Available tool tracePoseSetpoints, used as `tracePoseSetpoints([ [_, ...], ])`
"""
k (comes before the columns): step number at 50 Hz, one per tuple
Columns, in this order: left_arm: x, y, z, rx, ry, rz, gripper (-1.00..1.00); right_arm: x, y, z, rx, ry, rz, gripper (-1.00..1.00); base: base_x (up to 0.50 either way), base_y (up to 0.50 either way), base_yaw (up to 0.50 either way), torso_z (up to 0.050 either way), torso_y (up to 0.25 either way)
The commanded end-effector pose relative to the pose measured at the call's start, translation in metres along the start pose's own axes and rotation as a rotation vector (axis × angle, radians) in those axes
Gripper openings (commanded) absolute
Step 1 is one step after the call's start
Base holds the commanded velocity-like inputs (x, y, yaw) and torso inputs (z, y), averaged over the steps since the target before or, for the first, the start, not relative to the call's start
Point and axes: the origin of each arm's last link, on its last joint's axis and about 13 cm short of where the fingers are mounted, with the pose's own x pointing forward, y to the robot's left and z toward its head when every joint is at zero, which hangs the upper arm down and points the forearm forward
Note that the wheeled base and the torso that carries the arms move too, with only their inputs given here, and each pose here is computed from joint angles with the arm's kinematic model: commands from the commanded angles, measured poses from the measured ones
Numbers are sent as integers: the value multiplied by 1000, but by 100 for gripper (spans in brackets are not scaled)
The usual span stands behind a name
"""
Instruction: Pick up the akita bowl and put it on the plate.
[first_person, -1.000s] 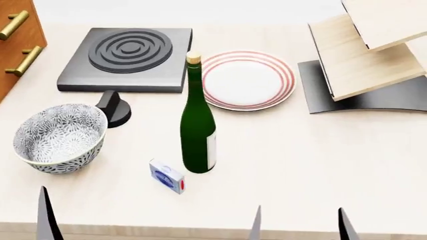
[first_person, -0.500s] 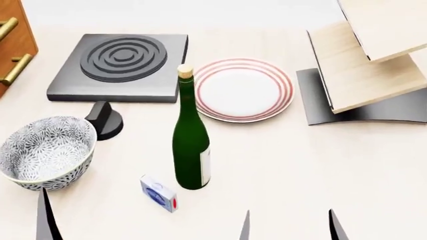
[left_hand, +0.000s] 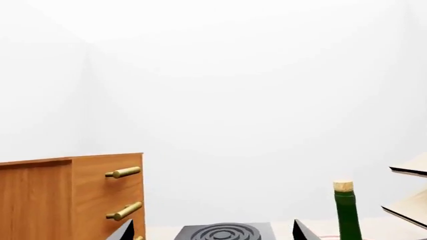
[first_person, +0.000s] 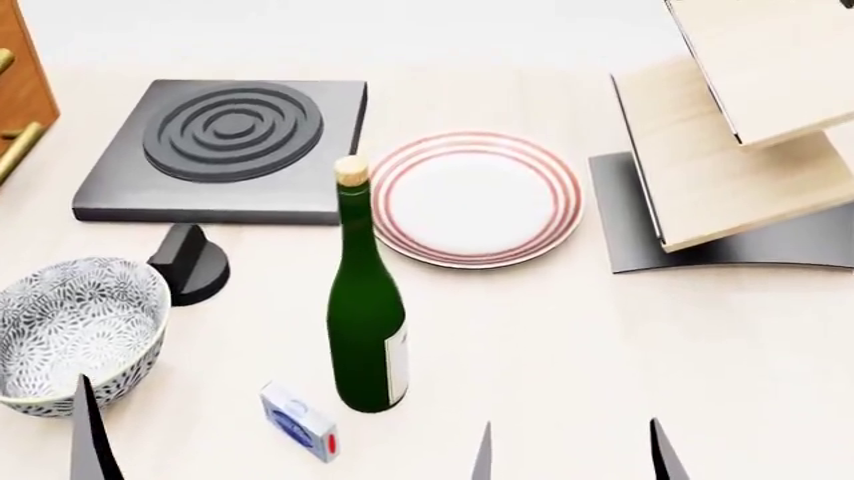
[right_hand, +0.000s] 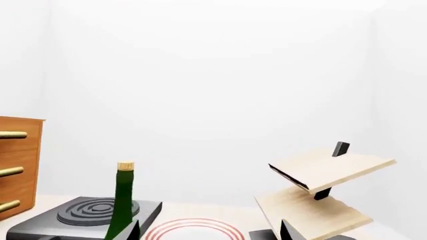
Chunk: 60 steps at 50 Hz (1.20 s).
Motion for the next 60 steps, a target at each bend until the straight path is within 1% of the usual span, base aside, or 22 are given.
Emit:
tracePoseSetpoints([
  [1, 0, 0, -1, -1, 0, 1, 100, 0, 1, 0, -1, -2, 4, 100, 121, -31, 0, 0, 0],
  [22, 0, 0, -1, -2, -1, -4, 100, -2, 3, 2, -3, -11, 15, 100, 119, -30, 0, 0, 0],
  [23, -1, 0, -1, 1, -3, -1, 100, -3, 4, 4, -2, -32, 15, 100, 0, 0, 0, 0, 0],
  [25, -1, 0, -1, 0, -5, 0, 100, -3, 4, 4, -3, -37, 17, 100, 0, 0, 0, 0, 0],
  [60, -2, 1, -4, -4, 3, 4, 100, -4, 6, 1, -16, -43, 32, 100, 21, 0, 0, 0, 0],
])
